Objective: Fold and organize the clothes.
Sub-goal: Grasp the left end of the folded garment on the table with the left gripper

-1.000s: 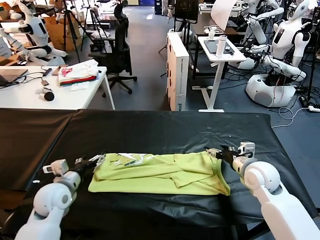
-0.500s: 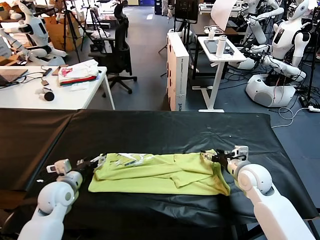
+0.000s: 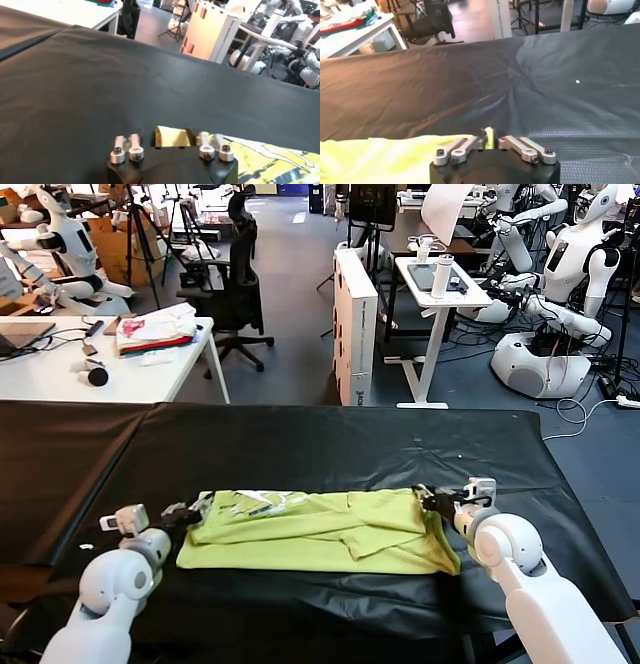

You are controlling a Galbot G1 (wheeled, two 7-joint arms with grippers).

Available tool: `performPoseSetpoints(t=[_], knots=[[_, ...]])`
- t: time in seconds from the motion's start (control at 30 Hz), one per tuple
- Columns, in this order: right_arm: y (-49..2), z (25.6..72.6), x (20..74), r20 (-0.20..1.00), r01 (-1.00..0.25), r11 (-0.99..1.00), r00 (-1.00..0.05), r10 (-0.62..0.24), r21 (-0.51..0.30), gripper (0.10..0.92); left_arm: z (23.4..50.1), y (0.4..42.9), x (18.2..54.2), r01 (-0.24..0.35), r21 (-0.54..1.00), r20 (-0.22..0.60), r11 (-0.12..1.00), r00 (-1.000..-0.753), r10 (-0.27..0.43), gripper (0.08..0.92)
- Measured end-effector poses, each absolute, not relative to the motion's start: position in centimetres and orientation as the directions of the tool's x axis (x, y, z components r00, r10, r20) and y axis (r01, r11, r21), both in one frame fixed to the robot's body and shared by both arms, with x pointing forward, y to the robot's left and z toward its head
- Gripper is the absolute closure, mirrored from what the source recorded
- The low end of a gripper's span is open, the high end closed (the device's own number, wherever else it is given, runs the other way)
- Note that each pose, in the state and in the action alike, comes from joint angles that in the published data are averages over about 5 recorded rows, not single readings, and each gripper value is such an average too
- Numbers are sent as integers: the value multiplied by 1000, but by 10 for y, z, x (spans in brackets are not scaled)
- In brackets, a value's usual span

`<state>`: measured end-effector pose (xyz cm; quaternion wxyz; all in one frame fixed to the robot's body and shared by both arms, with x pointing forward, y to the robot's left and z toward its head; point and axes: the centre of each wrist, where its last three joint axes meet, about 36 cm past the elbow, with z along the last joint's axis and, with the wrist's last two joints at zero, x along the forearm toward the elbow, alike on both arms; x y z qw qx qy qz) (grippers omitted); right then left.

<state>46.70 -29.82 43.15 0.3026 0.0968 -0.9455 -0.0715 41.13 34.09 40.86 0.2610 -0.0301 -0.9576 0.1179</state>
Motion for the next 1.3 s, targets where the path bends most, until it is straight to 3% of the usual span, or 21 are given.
performPoseSetpoints(t=[0.1,0.2,0.47,0.53,0.63,0.73,0.83,0.93,1.03,1.17,1.3], knots=[[-298,429,467,546,-124,974,-811,-211,191,883,409,342,411,-6,-240,488,971,-865,115,768],[-298,426,467,537,-102,977,-822,-189,188,883,411,344,411,-10,-235,479,972,-871,107,796],[-295,420,463,504,-116,966,-835,-220,230,879,412,351,411,-20,-229,467,973,-879,92,810],[-296,421,461,479,-131,961,-845,-237,244,826,412,351,410,-19,-228,466,974,-880,92,798],[-298,424,456,424,-149,957,-872,-246,248,665,414,351,410,-18,-221,460,975,-883,88,694],[-300,428,448,340,-171,961,-909,-240,219,476,418,352,409,-19,-213,454,977,-887,81,510],[-303,432,436,213,-216,963,-945,-247,159,291,425,357,404,-22,-210,455,977,-887,78,321],[-308,433,419,78,-272,960,-958,-277,73,161,436,366,397,-33,-221,482,975,-872,80,164],[-313,433,395,-21,-323,946,-946,-323,5,123,450,376,389,-26,-263,522,965,-844,119,102],[-319,428,355,-92,-373,926,-922,-376,-51,116,466,391,377,29,-349,539,937,-812,226,93],[-324,422,317,-110,-379,923,-917,-385,-70,115,473,406,367,70,-410,527,910,-795,299,93]])
